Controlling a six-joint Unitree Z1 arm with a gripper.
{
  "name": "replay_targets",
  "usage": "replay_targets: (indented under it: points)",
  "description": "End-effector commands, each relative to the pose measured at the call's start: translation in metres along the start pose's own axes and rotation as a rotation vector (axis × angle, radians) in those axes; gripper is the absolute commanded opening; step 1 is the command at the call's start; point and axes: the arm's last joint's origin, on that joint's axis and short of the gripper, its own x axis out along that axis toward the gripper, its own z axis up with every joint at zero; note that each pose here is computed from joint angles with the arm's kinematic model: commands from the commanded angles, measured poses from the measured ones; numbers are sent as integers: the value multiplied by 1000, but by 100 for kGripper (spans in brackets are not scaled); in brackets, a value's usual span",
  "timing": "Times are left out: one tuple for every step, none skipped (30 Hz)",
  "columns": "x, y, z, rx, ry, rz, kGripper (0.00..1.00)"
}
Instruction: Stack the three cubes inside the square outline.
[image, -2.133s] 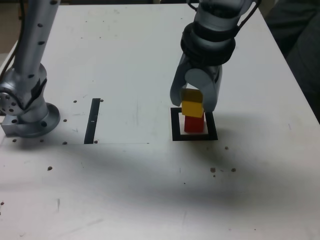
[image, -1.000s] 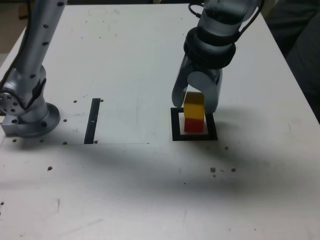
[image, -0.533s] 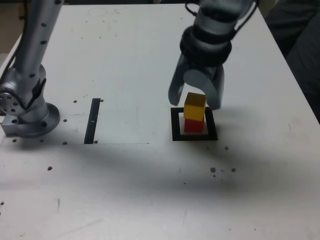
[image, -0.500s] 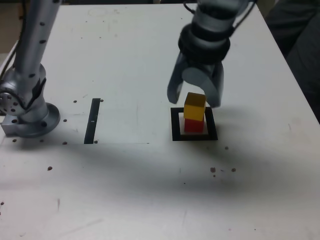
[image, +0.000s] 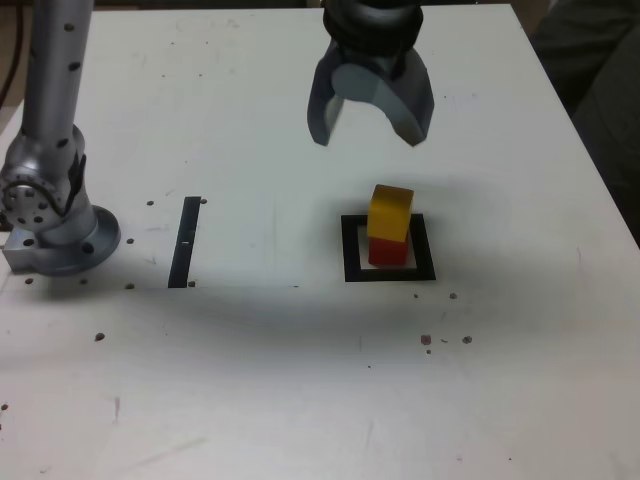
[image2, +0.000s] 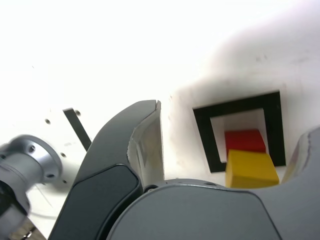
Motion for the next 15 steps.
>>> replay_targets:
  points:
    - [2, 9, -2, 2, 1, 0, 100]
    - [3, 15, -3, 8, -1, -1, 100]
    - [3, 23, -5, 17, -3, -2, 100]
    - [4, 30, -6, 24, -6, -3, 100]
    - [5, 37, -7, 30, -8, -4, 100]
    - [6, 44, -8, 37, -9, -6, 100]
    - [8, 51, -9, 43, -11, -8, 100]
    - [9, 58, -10, 48, -13, -10, 100]
    - [10, 65, -11, 53, -14, -13, 100]
    - [12, 73, -12, 56, -16, -15, 100]
    - [13, 80, -13, 60, -19, -16, 100]
    - [15, 88, -14, 64, -21, -17, 100]
    - [16, 95, -14, 69, -25, -18, 100]
    - [18, 103, -15, 75, -28, -19, 100]
    - [19, 110, -16, 82, -31, -20, 100]
